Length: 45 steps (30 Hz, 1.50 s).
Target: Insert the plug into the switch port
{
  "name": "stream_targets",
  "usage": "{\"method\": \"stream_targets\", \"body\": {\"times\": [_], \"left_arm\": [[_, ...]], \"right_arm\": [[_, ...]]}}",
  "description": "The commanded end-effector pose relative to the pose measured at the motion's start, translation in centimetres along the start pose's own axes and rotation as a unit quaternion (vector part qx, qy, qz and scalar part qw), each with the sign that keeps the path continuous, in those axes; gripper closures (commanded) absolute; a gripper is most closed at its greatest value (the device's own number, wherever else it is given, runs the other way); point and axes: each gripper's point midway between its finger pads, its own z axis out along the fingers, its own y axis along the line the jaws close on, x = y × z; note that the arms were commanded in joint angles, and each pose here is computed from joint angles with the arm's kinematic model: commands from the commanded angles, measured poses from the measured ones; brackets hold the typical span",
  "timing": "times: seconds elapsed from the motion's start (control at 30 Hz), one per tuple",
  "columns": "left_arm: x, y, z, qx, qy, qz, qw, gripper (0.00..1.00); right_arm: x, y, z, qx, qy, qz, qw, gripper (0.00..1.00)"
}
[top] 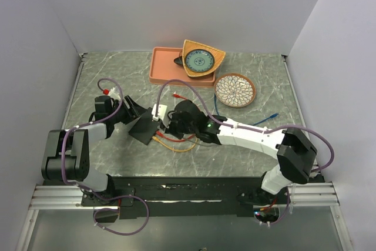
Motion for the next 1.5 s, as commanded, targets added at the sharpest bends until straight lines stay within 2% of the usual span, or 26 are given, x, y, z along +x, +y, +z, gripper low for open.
{"method": "stream_targets", "body": {"times": [0.0, 0.37, 0.5, 0.73, 0.9, 1.1, 1.23, 1.47], "left_arm": [[-0.5, -0.9, -0.1, 0.019, -0.008, 0.006, 1.0, 0.32], [-0.6, -1.3, -0.3, 0.024, -0.008, 0.007, 1.0, 0.33], [-1.3, -2.3, -1.1, 0.033, -0.026, 0.017, 0.999, 0.33], [-2.5, -5.7, -3.3, 0.086, -0.064, 0.051, 0.993, 0.34], [-3.1, -9.7, -5.8, 0.165, -0.096, 0.091, 0.977, 0.35], [-2.0, -13.8, -8.4, 0.262, -0.092, 0.127, 0.952, 0.36], [-0.8, -16.2, -9.4, 0.312, -0.084, 0.157, 0.933, 0.36], [-0.1, -18.1, -10.5, 0.346, -0.074, 0.179, 0.918, 0.35]], "right_arm": [[-1.9, -0.1, -1.6, 0.005, -0.035, 0.0, 0.999, 1.0], [-2.1, 0.1, -2.6, 0.004, -0.04, -0.004, 0.999, 1.0], [-2.9, 0.9, -3.4, -0.017, -0.05, -0.009, 0.999, 1.0], [-6.6, 3.1, -8.1, -0.071, -0.129, -0.018, 0.989, 1.0], [-9.4, 4.7, -12.3, -0.101, -0.196, -0.03, 0.975, 1.0], [-11.0, 5.8, -15.7, -0.121, -0.244, -0.04, 0.961, 1.0], [-11.2, 6.2, -16.8, -0.127, -0.258, -0.041, 0.957, 1.0], [-11.3, 6.3, -17.6, -0.125, -0.268, -0.044, 0.954, 1.0]]}}
